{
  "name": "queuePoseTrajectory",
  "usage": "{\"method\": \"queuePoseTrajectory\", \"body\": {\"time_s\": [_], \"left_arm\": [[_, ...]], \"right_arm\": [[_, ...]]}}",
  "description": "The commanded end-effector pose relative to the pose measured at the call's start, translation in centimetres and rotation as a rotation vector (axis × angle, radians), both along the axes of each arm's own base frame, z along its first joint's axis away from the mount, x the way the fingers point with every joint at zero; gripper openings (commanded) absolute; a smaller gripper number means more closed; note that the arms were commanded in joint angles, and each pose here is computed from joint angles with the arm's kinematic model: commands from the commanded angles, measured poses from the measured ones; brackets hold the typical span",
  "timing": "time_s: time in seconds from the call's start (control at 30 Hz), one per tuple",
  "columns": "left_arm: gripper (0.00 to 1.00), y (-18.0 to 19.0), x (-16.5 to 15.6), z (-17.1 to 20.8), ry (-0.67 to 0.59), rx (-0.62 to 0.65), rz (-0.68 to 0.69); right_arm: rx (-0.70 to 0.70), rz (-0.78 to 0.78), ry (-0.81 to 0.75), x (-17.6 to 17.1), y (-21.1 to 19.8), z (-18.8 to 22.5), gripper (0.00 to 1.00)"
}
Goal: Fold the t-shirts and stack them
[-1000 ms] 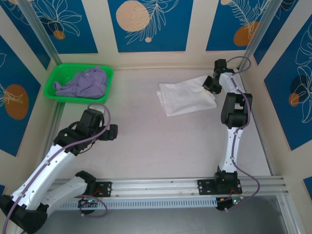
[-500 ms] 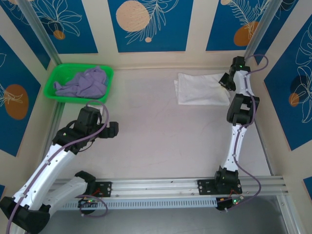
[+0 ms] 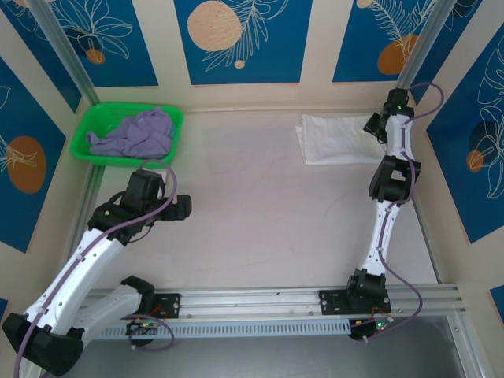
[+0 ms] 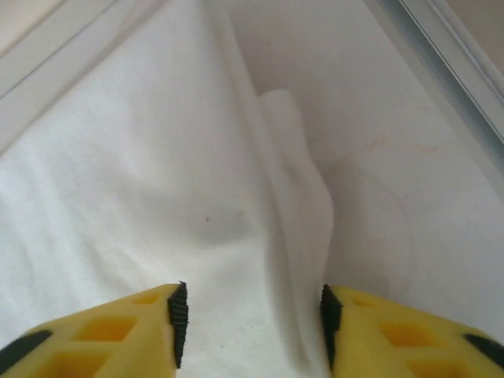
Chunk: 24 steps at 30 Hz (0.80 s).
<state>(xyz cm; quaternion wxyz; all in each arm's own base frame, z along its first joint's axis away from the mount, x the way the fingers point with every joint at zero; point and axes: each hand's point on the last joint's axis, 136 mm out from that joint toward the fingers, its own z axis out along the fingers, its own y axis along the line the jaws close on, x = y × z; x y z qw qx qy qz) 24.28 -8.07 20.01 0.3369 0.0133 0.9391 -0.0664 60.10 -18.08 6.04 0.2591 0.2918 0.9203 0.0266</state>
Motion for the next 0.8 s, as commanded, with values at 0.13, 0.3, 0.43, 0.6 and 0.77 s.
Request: {"method": "queuePoseTrajectory", "body": {"time_s": [0.13, 0.3, 0.43, 0.6, 0.77], "left_arm": [[1.00, 3.4, 0.6, 1.4, -0.064, 0.069, 0.161], [1.00, 5.1, 0.9, 5.1, -0.200, 0.075, 0.255], [1.00, 4.7, 2.4, 7.6, -0.348, 0.023, 0.255], [1.00, 4.2, 6.1, 8.9, -0.520, 0.011, 0.283], [1.00, 4.9, 10.9, 7.2, -0.594, 0.095, 0.312]], "right_arm": [[0.043, -0.147, -0.097, -2.6, -1.4, 8.3, 0.77], [0.035, -0.212, -0.255, -6.5, 1.6, 15.2, 0.99], [0.088, -0.167, -0.385, -10.7, 6.2, 17.8, 1.00], [0.059, -0.007, -0.520, -15.7, 13.0, 18.8, 1.00], [-0.093, 0.234, -0.652, -19.3, 18.7, 17.0, 0.99]]}}
